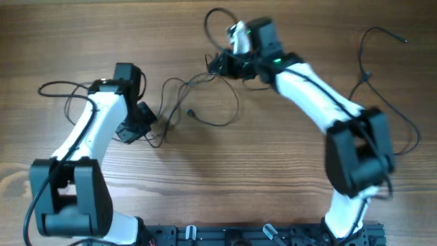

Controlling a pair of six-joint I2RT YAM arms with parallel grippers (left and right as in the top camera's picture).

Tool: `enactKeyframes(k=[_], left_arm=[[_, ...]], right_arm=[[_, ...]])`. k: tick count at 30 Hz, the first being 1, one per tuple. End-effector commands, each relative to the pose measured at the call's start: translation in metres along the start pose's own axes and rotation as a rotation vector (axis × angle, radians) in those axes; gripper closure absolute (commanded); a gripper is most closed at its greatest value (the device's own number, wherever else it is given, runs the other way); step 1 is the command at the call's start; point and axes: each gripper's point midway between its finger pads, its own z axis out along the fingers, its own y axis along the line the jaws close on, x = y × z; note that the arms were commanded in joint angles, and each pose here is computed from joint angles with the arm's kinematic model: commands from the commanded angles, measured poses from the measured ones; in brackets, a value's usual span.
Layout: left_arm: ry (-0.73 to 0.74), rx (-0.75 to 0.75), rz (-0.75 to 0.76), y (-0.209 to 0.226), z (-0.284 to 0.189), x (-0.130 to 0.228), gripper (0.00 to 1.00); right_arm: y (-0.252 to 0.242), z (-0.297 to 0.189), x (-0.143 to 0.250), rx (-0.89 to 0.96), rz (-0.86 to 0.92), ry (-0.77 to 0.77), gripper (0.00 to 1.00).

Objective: Untangle cables
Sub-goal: 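Pull the right gripper up and far right with a cable, then bring the right gripper back left to the remaining cables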

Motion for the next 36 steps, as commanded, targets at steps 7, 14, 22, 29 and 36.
enactKeyframes(k=[7, 14, 22, 29, 36], left_arm=[[-0.303, 0.282, -0.031, -0.012, -0.091, -0.03, 0.96], [-0.314, 0.225, -0.048, -0.004, -0.085, -0.033, 0.96], [-0.286, 0.199, -0.047, -0.004, -0.074, -0.034, 0.96], [-0.253, 0.177, -0.047, -0.007, -0.059, -0.036, 0.96], [-0.204, 0.241, -0.04, -0.024, -0.05, -0.035, 0.93]], right_arm=[[0.118, -0.212, -0.086, -0.04, -0.375, -0.525, 0.96], [0.21, -0.345, -0.09, -0.122, -0.656, -0.904, 0.96], [0.22, -0.387, -0.085, -0.092, -0.698, -1.007, 0.96], [0.11, -0.301, -0.071, 0.065, -0.307, -0.631, 0.96], [0.012, -0.226, -0.032, 0.192, 0.03, -0.291, 0.96]])
